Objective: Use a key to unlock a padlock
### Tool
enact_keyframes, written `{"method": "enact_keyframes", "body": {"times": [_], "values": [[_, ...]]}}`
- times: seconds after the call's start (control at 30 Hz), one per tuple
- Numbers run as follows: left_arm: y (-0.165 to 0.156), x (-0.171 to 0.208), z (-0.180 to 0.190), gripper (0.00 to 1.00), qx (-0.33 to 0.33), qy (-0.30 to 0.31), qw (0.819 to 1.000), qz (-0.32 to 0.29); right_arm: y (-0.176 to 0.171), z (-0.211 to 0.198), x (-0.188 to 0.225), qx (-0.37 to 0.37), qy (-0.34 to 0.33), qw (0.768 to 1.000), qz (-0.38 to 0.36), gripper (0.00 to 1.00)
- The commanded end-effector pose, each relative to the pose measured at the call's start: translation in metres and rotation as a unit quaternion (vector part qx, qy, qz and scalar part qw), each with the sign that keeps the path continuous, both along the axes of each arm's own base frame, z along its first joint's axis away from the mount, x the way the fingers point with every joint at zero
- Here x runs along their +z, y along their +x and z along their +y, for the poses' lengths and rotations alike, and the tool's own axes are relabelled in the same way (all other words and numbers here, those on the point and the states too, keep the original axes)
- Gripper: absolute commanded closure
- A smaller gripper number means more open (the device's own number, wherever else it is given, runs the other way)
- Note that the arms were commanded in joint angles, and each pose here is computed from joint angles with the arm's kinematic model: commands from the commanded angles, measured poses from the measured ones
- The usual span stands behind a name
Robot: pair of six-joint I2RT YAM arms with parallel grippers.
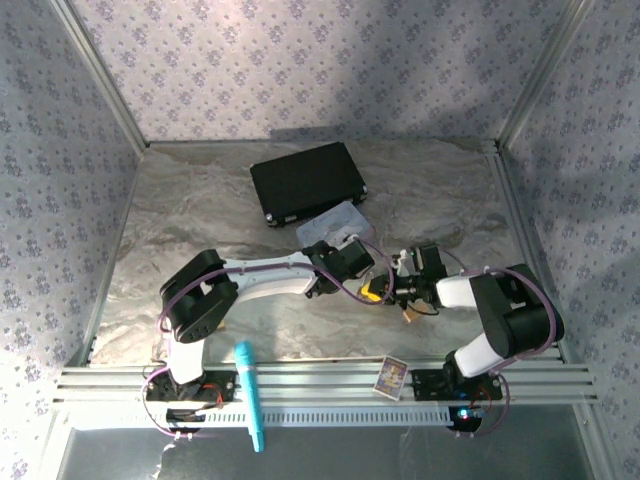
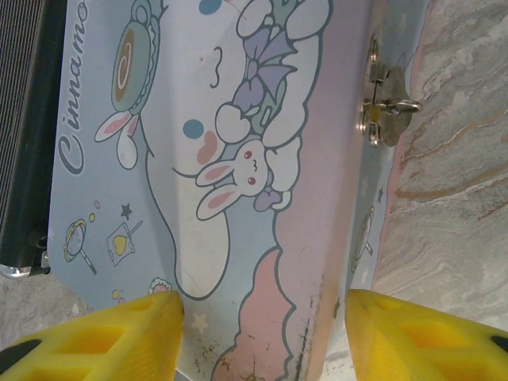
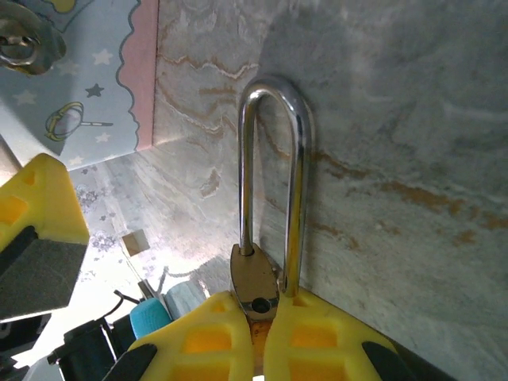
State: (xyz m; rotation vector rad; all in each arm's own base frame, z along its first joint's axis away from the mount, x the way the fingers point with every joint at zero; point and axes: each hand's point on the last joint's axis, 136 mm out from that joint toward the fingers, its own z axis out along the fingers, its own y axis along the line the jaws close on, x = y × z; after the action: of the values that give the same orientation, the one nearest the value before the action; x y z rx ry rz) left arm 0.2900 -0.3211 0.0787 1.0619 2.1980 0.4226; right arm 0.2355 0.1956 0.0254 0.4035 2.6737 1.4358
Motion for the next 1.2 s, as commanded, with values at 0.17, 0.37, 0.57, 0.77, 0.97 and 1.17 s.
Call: {"method": "enact_keyframes", "body": {"times": [0.17,0.37,0.57,0.77,0.97,1.17], "values": [[-0.011,-0.019,0.023,0.37,0.064,-0.035,0.996,0.052,0.021,0.027,0.032,0.015,0.032,0.999,-0.036,1.00],[-0.004,0.005,0.036,0.34,0.124,-0.099,0.987,0.012,0.023,0.062,0.027,0.043,0.037,0.997,-0.043,1.00],[-0.004,0.018,0.042,0.29,0.141,-0.148,0.979,0.010,0.023,0.072,0.024,0.034,0.049,0.997,-0.054,1.00],[-0.005,0.013,0.044,0.29,0.145,-0.144,0.979,0.014,0.007,0.040,0.000,0.001,0.051,0.998,-0.044,1.00],[-0.003,0.009,0.041,0.29,0.146,-0.140,0.979,0.013,-0.009,0.016,-0.006,-0.009,0.033,0.998,-0.061,1.00],[-0.001,0.008,0.038,0.29,0.145,-0.138,0.980,0.014,-0.026,0.002,-0.021,0.016,0.003,0.999,-0.047,1.00]]}}
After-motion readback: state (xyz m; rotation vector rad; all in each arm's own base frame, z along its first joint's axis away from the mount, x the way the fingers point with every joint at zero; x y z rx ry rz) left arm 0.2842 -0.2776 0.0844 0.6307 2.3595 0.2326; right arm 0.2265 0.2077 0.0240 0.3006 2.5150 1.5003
